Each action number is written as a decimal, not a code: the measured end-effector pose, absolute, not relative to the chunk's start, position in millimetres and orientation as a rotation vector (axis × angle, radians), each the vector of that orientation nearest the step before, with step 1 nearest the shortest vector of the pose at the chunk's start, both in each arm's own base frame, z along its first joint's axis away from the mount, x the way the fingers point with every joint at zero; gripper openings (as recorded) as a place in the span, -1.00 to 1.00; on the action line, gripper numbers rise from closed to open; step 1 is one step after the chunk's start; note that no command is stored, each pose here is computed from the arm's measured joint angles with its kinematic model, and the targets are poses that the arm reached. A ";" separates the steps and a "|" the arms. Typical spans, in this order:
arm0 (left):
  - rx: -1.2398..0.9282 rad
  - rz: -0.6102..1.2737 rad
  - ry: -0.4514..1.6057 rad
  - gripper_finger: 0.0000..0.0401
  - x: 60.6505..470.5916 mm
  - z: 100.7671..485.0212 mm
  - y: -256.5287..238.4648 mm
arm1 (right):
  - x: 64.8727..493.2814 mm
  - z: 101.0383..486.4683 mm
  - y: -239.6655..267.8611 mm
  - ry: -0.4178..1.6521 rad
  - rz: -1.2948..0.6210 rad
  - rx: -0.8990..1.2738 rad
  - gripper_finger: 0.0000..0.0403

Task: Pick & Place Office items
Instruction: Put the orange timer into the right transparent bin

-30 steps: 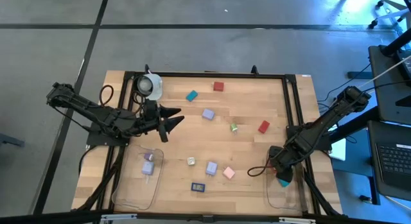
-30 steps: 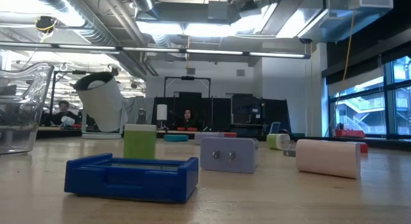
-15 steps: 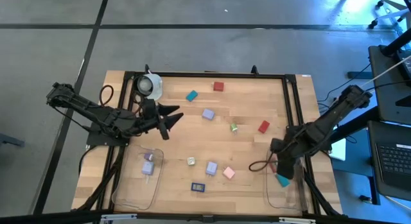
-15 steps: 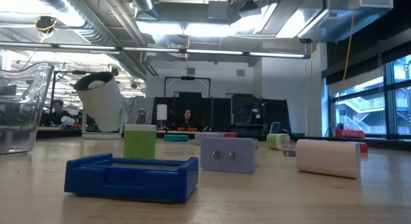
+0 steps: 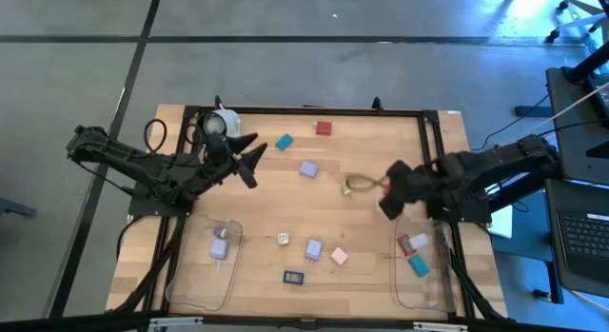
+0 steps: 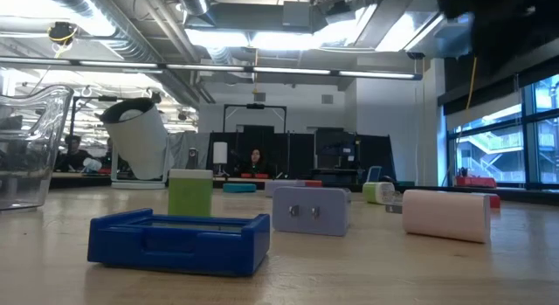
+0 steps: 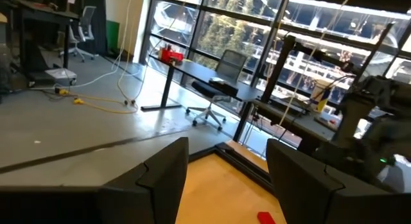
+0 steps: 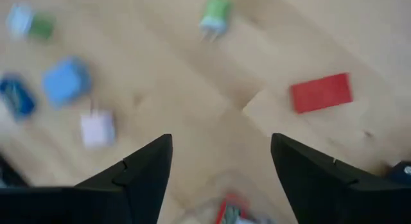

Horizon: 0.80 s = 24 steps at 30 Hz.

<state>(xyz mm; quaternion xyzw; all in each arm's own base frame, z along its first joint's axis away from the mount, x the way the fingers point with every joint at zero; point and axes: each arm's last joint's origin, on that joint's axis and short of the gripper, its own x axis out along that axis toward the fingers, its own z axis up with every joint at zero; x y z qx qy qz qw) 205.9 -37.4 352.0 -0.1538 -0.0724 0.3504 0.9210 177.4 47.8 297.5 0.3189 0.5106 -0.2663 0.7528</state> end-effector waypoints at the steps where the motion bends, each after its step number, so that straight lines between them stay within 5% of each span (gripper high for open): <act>1: -0.314 0.723 -0.147 0.02 206.0 351.8 -36.9 | 178.2 295.2 41.7 1.110 -0.624 0.722 0.36; 10: -0.306 0.726 -0.135 0.02 206.2 350.5 -36.2 | 171.6 242.8 5.3 0.994 -1.145 1.068 0.59; 17: -0.225 0.730 -0.092 0.02 206.3 348.8 -36.2 | 166.8 188.1 -0.8 0.709 -1.370 1.303 0.53; 24: -0.104 0.734 -0.045 0.02 206.3 348.7 -36.2 | 150.1 156.0 -2.8 0.680 -1.549 1.342 0.45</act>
